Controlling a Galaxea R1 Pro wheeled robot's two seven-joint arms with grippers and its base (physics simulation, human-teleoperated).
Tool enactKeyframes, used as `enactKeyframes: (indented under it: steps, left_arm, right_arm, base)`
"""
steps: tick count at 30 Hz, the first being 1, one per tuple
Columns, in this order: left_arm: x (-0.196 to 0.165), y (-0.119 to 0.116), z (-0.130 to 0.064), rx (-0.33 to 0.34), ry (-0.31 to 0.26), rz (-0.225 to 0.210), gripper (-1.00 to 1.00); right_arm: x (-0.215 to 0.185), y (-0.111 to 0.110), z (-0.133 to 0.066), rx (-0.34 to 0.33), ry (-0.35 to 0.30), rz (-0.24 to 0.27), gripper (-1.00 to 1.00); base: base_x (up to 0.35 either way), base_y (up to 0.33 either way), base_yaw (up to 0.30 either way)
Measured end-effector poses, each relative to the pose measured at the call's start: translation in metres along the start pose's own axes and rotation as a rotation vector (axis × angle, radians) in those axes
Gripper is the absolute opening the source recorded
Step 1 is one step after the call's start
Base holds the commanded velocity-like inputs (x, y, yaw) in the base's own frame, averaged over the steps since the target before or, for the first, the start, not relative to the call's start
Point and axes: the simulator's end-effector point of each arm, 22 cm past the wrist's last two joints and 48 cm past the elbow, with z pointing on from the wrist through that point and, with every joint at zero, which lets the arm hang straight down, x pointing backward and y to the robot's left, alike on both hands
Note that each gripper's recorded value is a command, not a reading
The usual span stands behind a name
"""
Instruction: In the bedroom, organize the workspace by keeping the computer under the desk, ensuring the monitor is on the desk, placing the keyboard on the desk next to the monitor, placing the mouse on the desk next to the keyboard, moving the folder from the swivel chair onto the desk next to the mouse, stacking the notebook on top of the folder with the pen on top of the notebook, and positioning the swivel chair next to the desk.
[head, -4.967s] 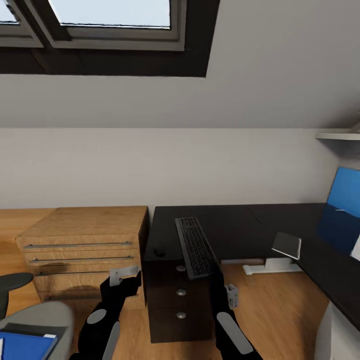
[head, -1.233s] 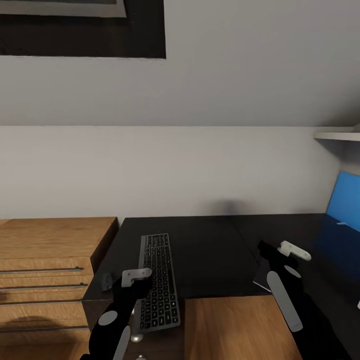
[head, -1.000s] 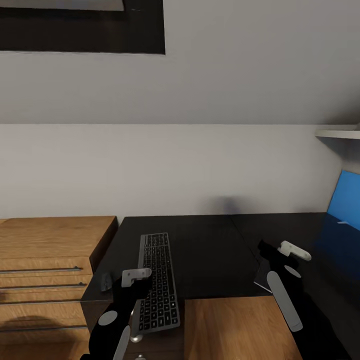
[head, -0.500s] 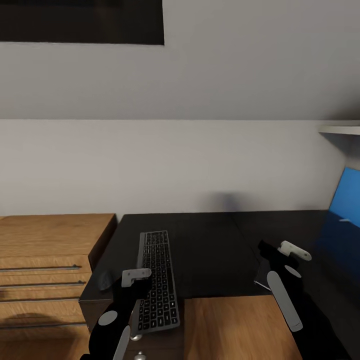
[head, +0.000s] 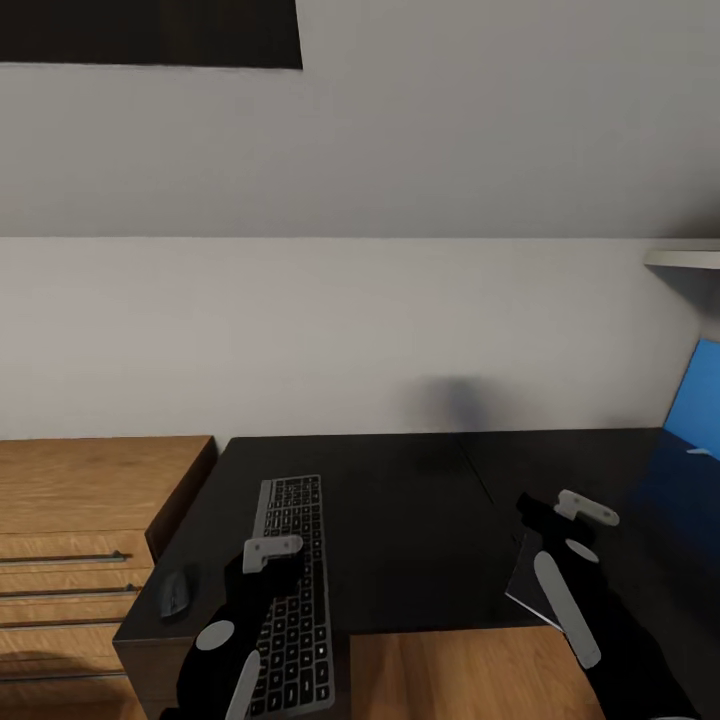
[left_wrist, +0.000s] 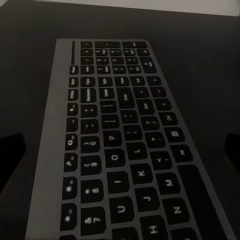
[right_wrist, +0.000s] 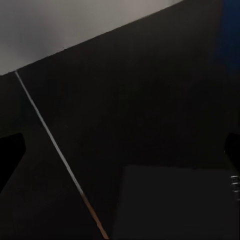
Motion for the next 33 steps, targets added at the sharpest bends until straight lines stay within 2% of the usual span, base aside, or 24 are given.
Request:
enactKeyframes:
  steps: [5,9,12,18,23,33]
  left_arm:
    - [-0.003,0.0,-0.001,0.001,-0.006,-0.001,1.0]
    - [-0.003,0.0,-0.001,0.001,-0.007,-0.001,1.0]
    - [-0.003,0.0,-0.001,0.001,-0.008,-0.001,1.0]
    - [-0.005,0.0,-0.001,0.001,-0.011,-0.002,1.0]
    - [-0.005,0.0,-0.001,0.0,-0.012,-0.003,1.0]
    - [-0.005,0.0,-0.001,0.0,-0.011,-0.002,1.0]
  right_arm:
    - [0.018,-0.021,0.018,0.002,0.02,-0.08,1.0]
    - [0.025,-0.042,0.032,0.03,0.038,-0.115,1.0]
    - [0.027,-0.057,0.05,0.04,0.062,-0.135,1.0]
    - [0.035,-0.077,0.087,0.022,0.122,-0.148,1.0]
    - [0.041,-0.08,0.106,-0.013,0.173,-0.131,1.0]
    - [0.049,-0.082,0.112,-0.022,0.205,-0.117,1.0]
  base:
    - [0.001,0.0,0.0]
    - [0.0,0.0,0.0]
    - [0.0,0.0,0.0]
    - [0.0,0.0,0.0]
    - [0.0,0.0,0.0]
    - [0.0,0.0,0.0]
